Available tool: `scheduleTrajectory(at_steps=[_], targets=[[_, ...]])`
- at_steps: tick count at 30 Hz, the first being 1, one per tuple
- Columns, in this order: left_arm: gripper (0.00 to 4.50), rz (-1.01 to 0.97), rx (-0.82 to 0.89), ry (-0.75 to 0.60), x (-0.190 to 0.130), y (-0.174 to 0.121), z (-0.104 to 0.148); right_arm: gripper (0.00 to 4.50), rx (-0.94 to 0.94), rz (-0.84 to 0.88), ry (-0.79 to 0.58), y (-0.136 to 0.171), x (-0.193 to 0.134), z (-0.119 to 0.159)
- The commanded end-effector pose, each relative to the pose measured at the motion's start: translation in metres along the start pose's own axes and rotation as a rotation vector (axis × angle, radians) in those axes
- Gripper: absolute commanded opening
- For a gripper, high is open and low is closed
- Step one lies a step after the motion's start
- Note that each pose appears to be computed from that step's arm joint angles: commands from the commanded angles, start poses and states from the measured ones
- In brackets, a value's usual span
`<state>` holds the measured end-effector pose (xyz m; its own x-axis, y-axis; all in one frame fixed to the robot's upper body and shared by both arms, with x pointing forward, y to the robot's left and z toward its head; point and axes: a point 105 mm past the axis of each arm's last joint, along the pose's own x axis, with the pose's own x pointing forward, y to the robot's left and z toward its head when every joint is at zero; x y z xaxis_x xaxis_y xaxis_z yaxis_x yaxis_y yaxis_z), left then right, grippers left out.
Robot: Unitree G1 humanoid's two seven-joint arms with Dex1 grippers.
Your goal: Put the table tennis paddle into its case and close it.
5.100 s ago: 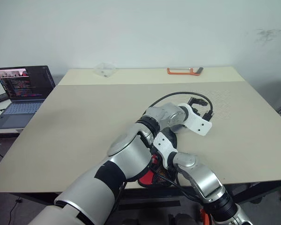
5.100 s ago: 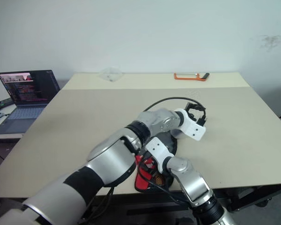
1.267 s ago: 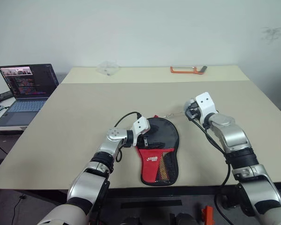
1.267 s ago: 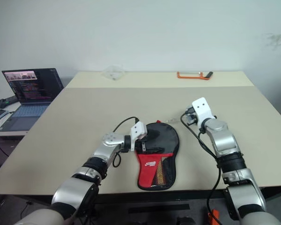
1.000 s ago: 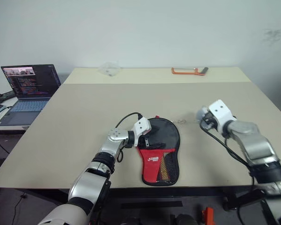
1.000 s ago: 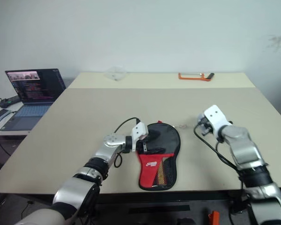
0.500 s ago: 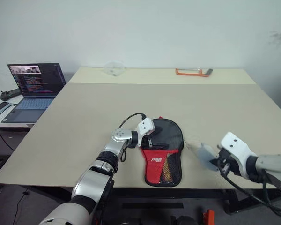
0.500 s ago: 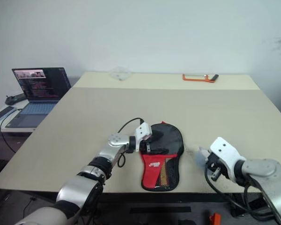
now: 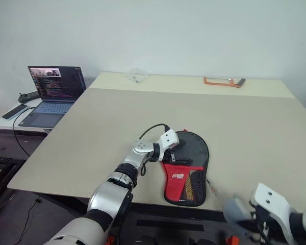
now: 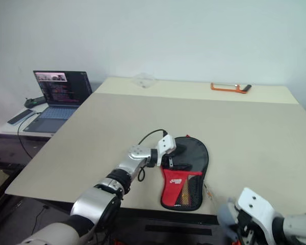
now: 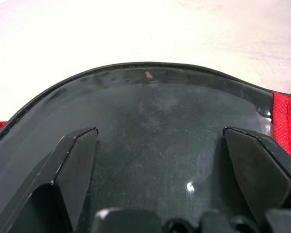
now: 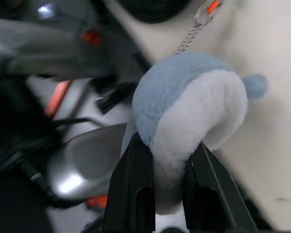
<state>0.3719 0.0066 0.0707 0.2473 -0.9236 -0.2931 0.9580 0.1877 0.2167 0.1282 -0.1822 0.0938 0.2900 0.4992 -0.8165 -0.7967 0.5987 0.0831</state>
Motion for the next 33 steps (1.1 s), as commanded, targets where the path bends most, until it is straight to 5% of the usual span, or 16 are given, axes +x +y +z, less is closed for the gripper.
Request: scheduleTrajectory(at_steps=[1, 13, 25, 29, 33], targets=[[4.5, -0.062, -0.06, 0.144, 0.006, -0.024, -0.037, 0.3, 0.026, 0.13, -0.033, 0.028, 0.001, 0.004], [4.5, -0.087, -0.029, 0.139, 0.02, -0.029, -0.028, 0.3, 0.111, 0.19, -0.112, 0.059, 0.016, 0.006], [4.5, -0.08, -0.041, 0.132, 0.009, -0.029, -0.038, 4.43, 0.115, 0.236, -0.239, 0.052, -0.002, 0.042], [4.5, -0.072, -0.042, 0.122, 0.005, -0.028, -0.039, 4.47, 0.063, 0.148, -0.284, 0.037, -0.013, 0.054], [4.5, -0.073, -0.037, 0.07, 0.003, -0.026, -0.031, 4.47, -0.003, -0.034, -0.401, -0.021, -0.016, 0.081]])
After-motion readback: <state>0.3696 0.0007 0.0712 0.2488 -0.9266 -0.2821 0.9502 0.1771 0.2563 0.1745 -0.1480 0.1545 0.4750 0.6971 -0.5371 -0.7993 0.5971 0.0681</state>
